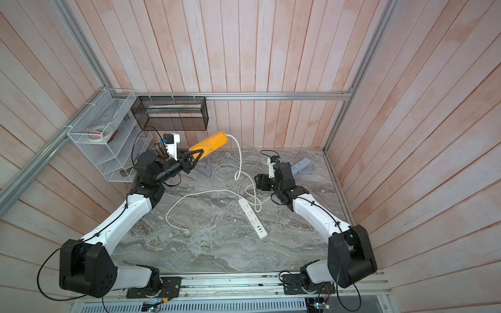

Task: Wrap the cord around the power strip
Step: Adjust the power cord at the center of the board, then adjust the power strip.

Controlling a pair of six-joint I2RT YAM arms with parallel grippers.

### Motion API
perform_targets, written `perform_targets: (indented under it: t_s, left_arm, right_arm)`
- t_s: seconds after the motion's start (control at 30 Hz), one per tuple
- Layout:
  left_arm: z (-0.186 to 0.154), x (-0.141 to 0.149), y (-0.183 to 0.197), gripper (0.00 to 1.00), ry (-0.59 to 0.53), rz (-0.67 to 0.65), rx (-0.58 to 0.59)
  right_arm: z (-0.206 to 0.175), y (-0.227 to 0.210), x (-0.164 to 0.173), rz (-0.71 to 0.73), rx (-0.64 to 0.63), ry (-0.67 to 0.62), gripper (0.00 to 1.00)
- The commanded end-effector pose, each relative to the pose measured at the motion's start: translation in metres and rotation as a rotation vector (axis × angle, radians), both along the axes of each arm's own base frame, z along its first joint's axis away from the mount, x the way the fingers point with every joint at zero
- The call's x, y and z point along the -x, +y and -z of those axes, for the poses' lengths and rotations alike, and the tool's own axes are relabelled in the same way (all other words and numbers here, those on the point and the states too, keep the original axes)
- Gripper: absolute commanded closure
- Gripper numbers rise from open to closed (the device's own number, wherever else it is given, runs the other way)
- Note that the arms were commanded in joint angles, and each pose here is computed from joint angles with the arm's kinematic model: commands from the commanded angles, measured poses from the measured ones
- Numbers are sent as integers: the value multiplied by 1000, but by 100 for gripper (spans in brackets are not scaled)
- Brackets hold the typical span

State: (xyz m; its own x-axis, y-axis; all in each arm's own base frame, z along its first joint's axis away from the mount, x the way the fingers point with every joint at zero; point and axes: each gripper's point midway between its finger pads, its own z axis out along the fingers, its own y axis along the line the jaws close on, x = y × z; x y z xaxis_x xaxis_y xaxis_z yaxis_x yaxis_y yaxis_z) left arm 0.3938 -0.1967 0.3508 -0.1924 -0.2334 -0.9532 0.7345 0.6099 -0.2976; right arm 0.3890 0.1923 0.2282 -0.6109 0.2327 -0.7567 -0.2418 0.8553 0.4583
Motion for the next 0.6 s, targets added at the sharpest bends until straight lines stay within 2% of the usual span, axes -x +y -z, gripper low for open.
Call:
perform_targets:
  t_s: [0.0,0.1,0.2,0.33,0.47,0.57]
  left_arm:
    - [-26,21,-17,100,-269,-12,-33]
    - [-13,27,-36,100,-389,-79,-148]
    - [-6,36,-49,100,-465,-115,-202]
    - [-1,50,-69,100,-526,-102,-260]
    - [15,59,-92,100,-539,-61,-335]
    - [23,63,-102,100,-525,-40,-354]
  right_arm:
    - [-54,28,7,37,-301,46,24]
    - [-92,52,13,39,-536,54,23]
    - [-109,67,14,40,-687,73,21]
    - [-98,88,8,38,-724,182,21]
    - [-101,96,0,34,-770,171,22]
    - [-100,103,-7,9,-763,151,31]
